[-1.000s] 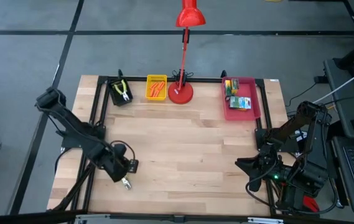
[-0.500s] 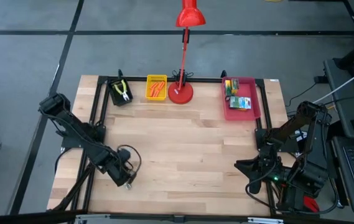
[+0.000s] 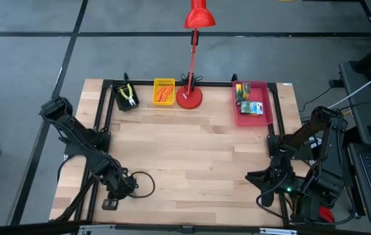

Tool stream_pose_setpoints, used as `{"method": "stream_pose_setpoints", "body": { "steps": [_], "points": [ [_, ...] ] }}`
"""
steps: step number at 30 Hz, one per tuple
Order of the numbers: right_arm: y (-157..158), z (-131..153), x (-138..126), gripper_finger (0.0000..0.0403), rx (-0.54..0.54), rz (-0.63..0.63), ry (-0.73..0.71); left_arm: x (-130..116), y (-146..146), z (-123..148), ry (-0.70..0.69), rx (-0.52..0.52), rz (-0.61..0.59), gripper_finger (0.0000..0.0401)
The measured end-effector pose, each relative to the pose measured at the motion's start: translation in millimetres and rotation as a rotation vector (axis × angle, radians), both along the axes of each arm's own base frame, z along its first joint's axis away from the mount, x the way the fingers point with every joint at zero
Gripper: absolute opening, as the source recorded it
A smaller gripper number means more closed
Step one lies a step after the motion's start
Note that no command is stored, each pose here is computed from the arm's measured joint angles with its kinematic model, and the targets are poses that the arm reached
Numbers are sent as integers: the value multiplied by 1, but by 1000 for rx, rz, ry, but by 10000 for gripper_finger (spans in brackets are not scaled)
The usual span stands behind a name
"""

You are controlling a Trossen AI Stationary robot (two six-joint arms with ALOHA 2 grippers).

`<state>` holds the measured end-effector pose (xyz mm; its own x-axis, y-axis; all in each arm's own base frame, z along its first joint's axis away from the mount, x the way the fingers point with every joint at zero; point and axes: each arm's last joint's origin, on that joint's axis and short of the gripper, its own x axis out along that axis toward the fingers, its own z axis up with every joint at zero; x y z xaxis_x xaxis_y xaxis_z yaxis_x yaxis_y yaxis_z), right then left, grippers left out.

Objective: Pick & Place School Supplies
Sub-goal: Put the green hole puncher into the black bin

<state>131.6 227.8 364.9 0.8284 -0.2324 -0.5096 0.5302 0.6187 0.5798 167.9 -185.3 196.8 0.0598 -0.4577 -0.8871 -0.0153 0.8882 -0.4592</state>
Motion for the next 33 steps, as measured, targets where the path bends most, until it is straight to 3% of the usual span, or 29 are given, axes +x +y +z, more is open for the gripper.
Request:
{"method": "stream_pose_setpoints", "body": {
  "steps": [5, 10, 14, 25, 33],
  "points": [
    [1, -1, 0, 94, 21, 16, 34, -4, 7, -3, -86, 122, -217, 18],
    [2, -1, 0, 94, 34, 20, 54, -2, 11, 3, -213, 318, -389, 3],
    [1, -1, 2, 94, 37, 10, 54, 8, 11, 8, -315, 351, -516, 13],
    [0, -1, 3, 94, 76, -22, 42, 12, 14, 8, -320, 304, -559, 109],
    [1, -1, 3, 94, 93, -27, 32, -1, 10, -13, -306, 291, -522, 159]
  ]
}}
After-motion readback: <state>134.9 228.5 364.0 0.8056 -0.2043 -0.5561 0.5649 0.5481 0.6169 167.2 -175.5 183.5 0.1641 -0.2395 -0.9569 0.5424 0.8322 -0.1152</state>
